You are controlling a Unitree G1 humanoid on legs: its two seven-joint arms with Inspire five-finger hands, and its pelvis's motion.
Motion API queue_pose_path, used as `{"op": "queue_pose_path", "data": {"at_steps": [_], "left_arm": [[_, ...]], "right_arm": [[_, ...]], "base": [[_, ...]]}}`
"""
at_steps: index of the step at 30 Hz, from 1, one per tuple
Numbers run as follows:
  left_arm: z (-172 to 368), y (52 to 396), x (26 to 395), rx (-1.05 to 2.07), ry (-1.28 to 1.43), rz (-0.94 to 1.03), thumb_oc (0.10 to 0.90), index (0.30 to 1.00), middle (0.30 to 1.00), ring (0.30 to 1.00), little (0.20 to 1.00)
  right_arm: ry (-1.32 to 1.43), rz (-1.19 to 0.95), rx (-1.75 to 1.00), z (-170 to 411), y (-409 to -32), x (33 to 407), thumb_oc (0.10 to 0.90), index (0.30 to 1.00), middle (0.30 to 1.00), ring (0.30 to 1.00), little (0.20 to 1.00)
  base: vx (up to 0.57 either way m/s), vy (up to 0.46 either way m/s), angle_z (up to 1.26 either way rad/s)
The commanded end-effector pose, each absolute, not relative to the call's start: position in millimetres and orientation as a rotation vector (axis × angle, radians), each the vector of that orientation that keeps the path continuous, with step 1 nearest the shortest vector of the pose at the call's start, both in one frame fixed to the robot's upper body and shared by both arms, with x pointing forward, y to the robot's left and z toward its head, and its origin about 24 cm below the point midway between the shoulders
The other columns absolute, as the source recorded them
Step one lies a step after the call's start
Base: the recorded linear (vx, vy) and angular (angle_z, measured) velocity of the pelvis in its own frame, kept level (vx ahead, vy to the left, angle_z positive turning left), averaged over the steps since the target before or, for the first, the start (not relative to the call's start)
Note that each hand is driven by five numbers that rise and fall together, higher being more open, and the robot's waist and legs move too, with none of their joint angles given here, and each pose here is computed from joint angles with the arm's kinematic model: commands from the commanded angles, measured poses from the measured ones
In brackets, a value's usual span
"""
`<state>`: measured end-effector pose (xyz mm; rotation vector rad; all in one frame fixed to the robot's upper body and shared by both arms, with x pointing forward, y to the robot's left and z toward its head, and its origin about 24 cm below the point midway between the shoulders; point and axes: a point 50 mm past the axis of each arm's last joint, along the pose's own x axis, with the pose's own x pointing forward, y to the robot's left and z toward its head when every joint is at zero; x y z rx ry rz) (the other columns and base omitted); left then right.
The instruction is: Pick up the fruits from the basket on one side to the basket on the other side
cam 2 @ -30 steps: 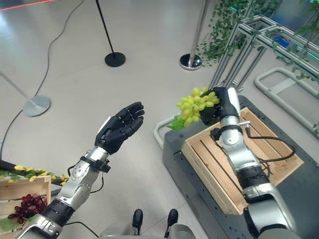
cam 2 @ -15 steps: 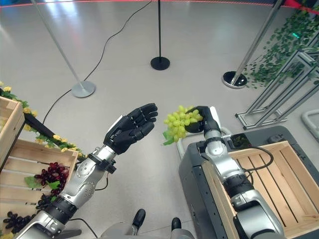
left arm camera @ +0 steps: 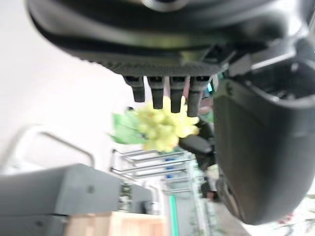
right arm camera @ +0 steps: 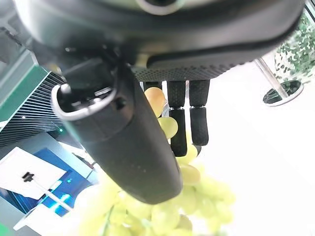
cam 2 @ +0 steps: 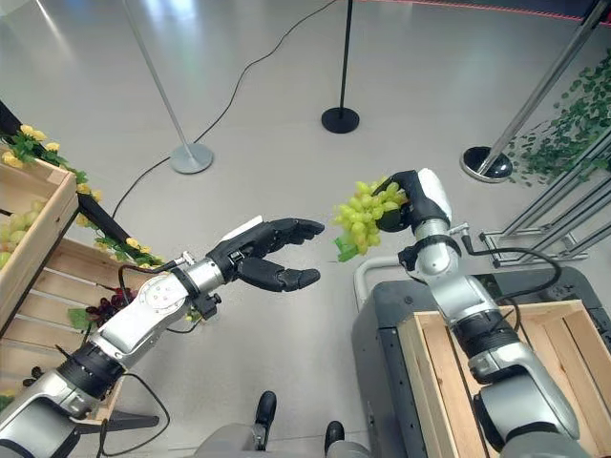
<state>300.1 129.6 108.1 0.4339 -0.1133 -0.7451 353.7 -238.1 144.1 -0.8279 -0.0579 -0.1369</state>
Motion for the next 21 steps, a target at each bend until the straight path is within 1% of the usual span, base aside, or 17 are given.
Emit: {"op": "queue_pose_path", "data": {"at_steps": [1,6,13,17,21], "left_arm": [[151.2,120.9,313.7,0.454,-0.283,-0.732,0.8,0.9,0.9,0.9,0.9],[159.0,123.6,321.8,0.49,-0.289,-0.657,0.8,0.9,0.9,0.9,0.9],[160.2,134.9,331.7,0.484,-0.286,-0.484,0.8,0.9,0.9,0.9,0.9],[164.7,133.8,332.7,0.483,-0.31,-0.439,0.8,0.9,0.9,0.9,0.9],[167.5,124.6,334.5,0.484,-0.318,-0.446,0.8,0.9,0.9,0.9,0.9]], "right_arm": [[-0.31,-0.149,-1.009,208.9,-225.9,361.6,0.4,0.3,0.3,0.3,0.3],[-0.285,-0.117,-1.064,205.2,-222.2,363.4,0.4,0.3,0.3,0.3,0.3],[-0.24,-0.08,-1.155,196.3,-214.5,363.5,0.4,0.3,0.3,0.3,0.3],[-0.19,-0.072,-1.166,190.9,-212.3,365.1,0.4,0.3,0.3,0.3,0.3],[-0.192,-0.061,-1.162,191.8,-203.8,369.5,0.4,0.3,0.3,0.3,0.3]], "base": [[0.02,0.042,0.01],[0.0,0.006,0.02],[0.0,0.0,0.0],[0.0,0.0,0.0],[0.0,0.0,0.0]]}}
